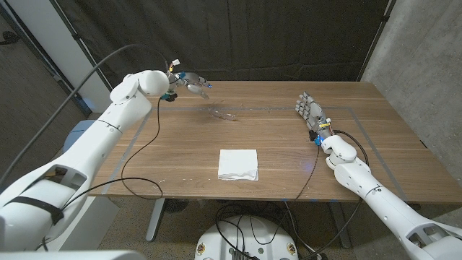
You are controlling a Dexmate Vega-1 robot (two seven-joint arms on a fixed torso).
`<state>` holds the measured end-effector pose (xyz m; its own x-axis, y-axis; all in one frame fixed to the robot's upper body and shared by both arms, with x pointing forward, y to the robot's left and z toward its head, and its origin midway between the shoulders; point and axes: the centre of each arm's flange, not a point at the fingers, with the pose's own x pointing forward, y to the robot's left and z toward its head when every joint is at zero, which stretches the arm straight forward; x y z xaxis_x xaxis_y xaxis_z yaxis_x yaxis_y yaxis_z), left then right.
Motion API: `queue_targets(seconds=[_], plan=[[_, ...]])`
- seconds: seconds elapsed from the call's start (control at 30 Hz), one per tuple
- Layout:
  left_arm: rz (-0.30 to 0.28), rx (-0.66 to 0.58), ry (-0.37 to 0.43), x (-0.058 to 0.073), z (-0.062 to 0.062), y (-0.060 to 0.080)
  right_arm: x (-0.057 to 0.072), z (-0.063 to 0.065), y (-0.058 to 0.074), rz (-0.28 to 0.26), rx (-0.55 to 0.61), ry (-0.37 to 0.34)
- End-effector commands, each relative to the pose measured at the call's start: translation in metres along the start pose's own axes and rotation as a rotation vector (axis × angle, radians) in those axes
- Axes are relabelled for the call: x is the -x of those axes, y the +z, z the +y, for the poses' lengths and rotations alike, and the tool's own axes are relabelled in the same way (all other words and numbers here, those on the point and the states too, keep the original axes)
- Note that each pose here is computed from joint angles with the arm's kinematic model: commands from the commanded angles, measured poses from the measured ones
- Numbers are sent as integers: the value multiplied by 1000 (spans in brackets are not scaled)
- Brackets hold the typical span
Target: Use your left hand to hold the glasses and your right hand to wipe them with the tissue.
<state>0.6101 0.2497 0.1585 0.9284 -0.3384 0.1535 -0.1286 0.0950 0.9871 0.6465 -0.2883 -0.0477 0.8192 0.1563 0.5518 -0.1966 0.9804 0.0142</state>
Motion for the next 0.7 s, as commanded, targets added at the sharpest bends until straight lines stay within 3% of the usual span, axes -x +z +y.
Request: queue_targets(seconds=[0.03, 0.37, 0.7], plan=[[55, -218, -94, -7, 11, 18, -1, 3, 1, -4, -4, 8], [79, -376, -122, -16, 13, 33, -3, 5, 0, -8, -5, 9], [81, -562, -102, -31, -1, 52, -1, 3, -3, -6, -12, 1]])
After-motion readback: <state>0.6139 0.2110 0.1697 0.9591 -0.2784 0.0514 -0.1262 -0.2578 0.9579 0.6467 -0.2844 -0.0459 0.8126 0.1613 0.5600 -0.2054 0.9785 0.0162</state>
